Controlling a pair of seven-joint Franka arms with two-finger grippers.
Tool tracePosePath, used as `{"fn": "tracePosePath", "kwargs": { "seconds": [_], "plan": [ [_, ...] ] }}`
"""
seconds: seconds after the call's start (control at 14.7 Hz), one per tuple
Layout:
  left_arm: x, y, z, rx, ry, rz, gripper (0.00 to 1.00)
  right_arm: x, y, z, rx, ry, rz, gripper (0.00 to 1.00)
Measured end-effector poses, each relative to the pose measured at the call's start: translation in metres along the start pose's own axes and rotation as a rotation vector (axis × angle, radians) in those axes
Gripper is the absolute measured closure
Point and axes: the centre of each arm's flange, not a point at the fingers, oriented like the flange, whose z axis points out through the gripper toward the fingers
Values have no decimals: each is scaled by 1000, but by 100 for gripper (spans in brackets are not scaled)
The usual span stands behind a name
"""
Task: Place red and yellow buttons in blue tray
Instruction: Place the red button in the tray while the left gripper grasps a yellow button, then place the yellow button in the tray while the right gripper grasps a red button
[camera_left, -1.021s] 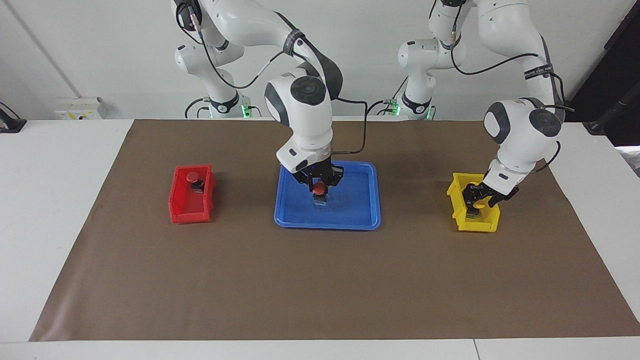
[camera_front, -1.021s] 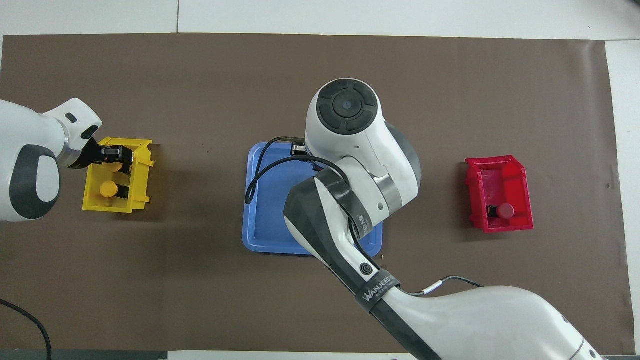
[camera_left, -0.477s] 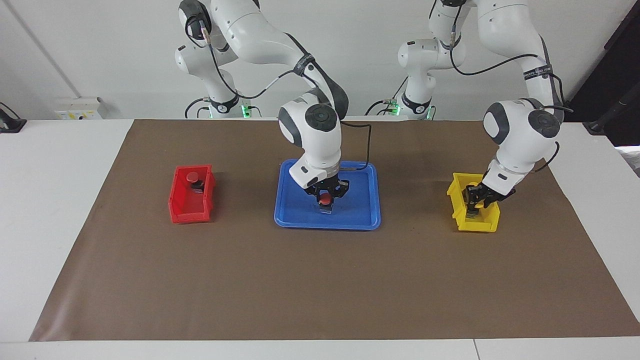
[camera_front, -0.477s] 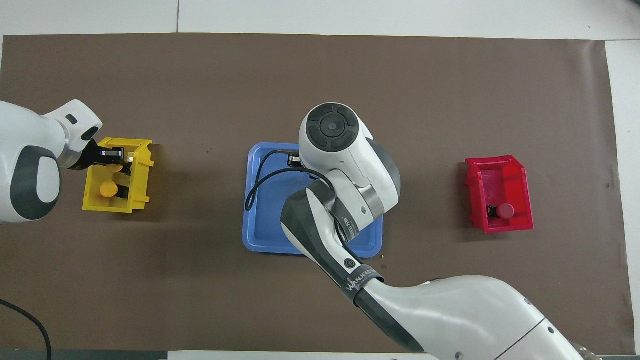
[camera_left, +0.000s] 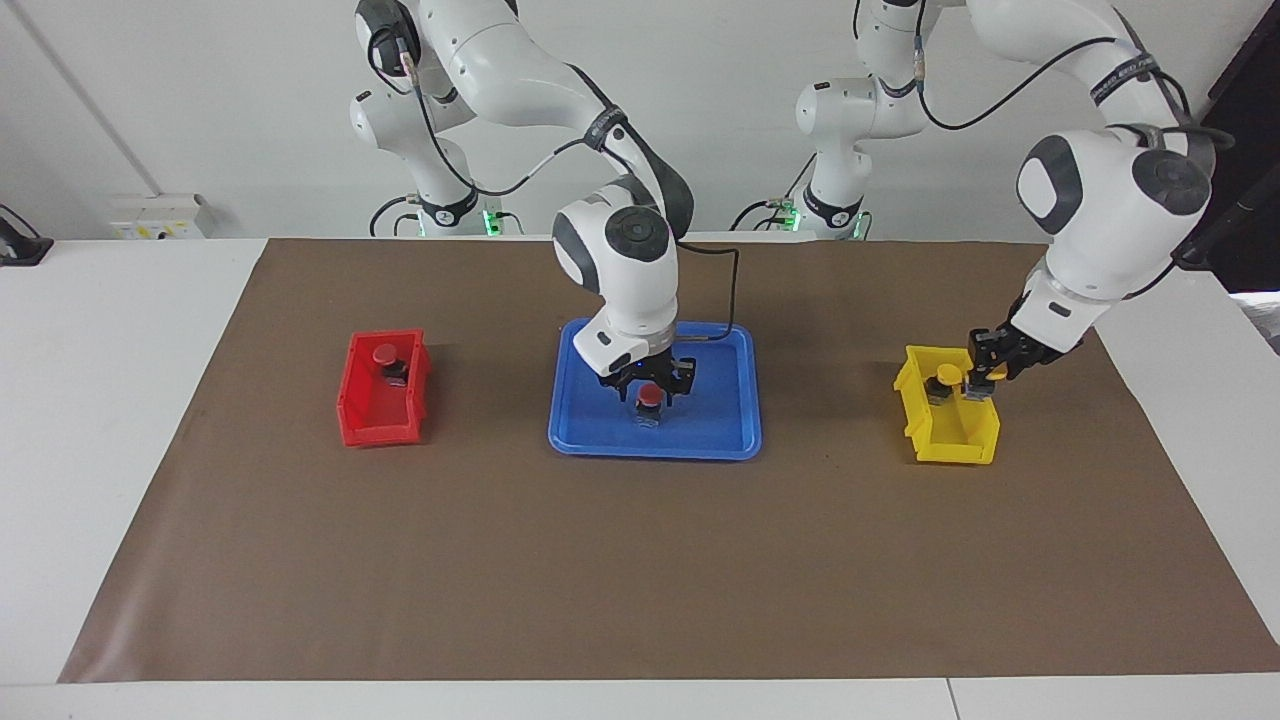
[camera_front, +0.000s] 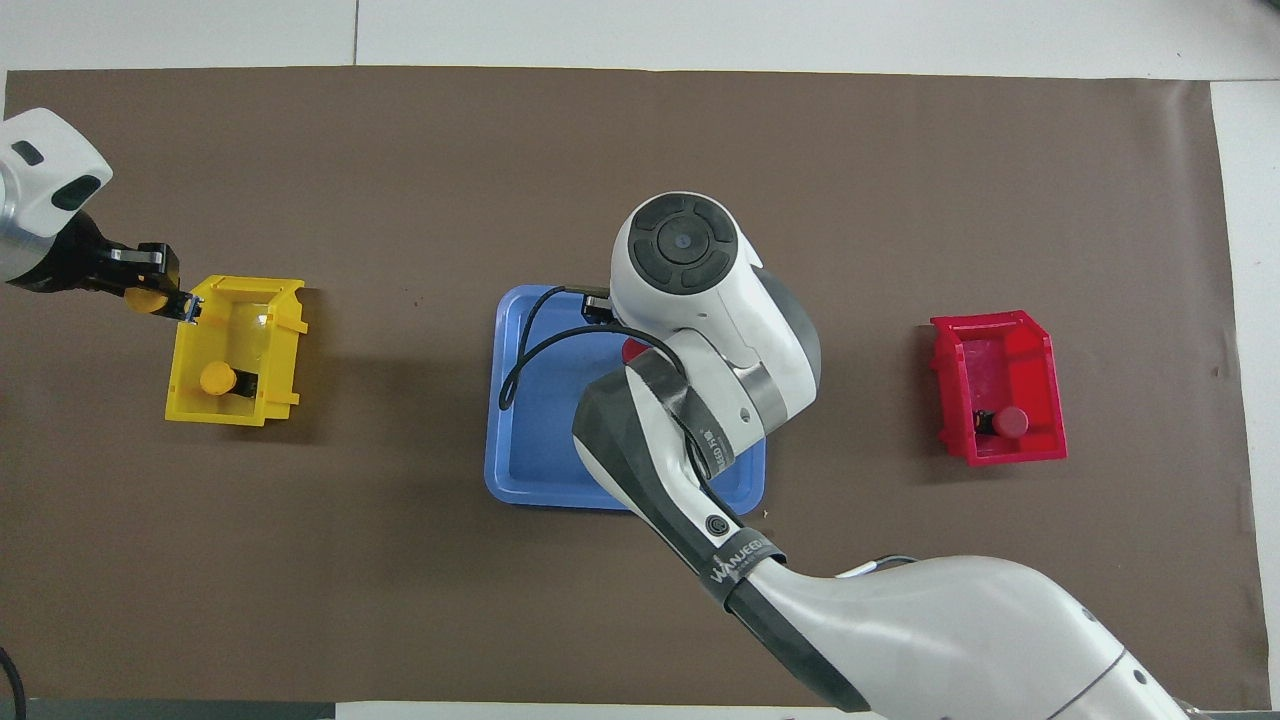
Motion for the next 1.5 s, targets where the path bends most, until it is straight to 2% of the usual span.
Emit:
{"fn": "tracePosePath", "kwargs": {
  "seconds": [0.14,0.34,0.48,0.61,0.82,1.02,1.29,1.5],
  "plan": [
    [-4,56,-13,-12,12,-46,58,27,56,-53,-19,0,-42,26],
    [-24,156,-13,-64,-8,-82,58,51,197,-103,-39,-33,-149,26],
    [-41,213,-8,-98,-20,-100,58,36,273,-100,-41,-49,-208,26],
    [-51,250,3,-124,-31,-126,58,11,319,-76,-38,-40,-268,26],
    [-60,301,22,-177,-20,-168,58,-20,358,-33,-37,-32,-352,28],
    [-67,342,54,-182,-26,-165,58,-29,376,-12,-38,-38,-386,30],
    [-57,349,101,-157,-51,-174,58,-31,395,8,-39,-22,-431,31],
    [-53,353,120,-152,-53,-179,58,-32,400,17,-39,-21,-436,33]
  ]
}}
